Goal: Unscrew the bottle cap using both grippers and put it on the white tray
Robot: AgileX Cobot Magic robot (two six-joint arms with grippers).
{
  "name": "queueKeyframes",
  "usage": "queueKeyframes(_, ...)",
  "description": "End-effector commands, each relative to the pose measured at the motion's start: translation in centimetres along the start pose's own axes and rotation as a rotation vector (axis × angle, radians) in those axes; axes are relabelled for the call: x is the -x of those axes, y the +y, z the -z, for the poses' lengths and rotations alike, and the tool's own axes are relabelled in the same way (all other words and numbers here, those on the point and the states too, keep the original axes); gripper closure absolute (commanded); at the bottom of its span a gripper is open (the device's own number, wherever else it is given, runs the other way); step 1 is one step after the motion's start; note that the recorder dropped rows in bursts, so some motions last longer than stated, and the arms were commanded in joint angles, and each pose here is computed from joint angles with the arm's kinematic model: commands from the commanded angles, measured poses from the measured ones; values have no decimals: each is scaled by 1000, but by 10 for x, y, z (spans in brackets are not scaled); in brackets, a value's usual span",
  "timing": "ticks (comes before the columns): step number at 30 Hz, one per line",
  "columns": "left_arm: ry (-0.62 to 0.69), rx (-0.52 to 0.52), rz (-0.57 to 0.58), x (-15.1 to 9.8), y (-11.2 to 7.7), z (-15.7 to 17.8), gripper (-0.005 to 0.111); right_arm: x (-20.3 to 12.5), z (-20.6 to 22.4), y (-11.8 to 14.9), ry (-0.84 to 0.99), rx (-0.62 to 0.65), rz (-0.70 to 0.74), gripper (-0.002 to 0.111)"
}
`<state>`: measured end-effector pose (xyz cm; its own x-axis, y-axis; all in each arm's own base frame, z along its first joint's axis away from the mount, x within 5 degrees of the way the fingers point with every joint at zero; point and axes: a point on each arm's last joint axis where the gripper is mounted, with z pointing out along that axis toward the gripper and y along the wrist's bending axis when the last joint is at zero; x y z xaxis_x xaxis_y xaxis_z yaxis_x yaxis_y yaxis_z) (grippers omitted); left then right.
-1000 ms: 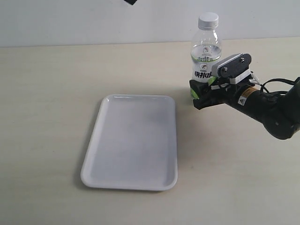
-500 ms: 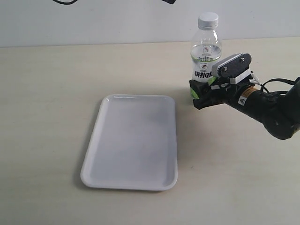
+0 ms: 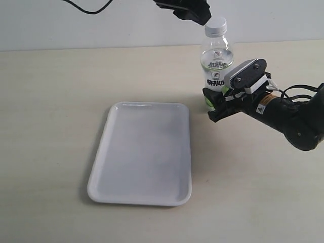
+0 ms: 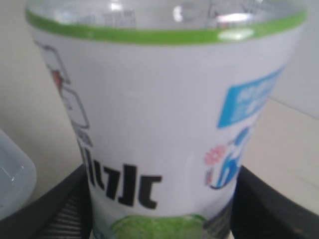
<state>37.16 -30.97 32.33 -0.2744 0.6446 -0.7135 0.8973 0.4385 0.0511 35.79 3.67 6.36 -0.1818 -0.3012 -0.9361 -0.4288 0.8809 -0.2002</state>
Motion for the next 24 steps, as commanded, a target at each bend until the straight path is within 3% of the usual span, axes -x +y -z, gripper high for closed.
queueKeyframes(1, 13, -15, -5, 5, -5, -2, 50, 2, -2, -1, -14, 5, 80, 108)
queueKeyframes(9, 88, -67, -9, -3, -10, -12, 50, 2, -2, -1, -5, 4, 149, 108)
queueKeyframes(17, 90, -88, -32, 1, -22, -17, 50, 1, -2, -1, 2, 5, 183, 108)
queueKeyframes(24, 54, -63, -31, 3, -20, -20, 50, 1, -2, -1, 4, 6, 203, 108)
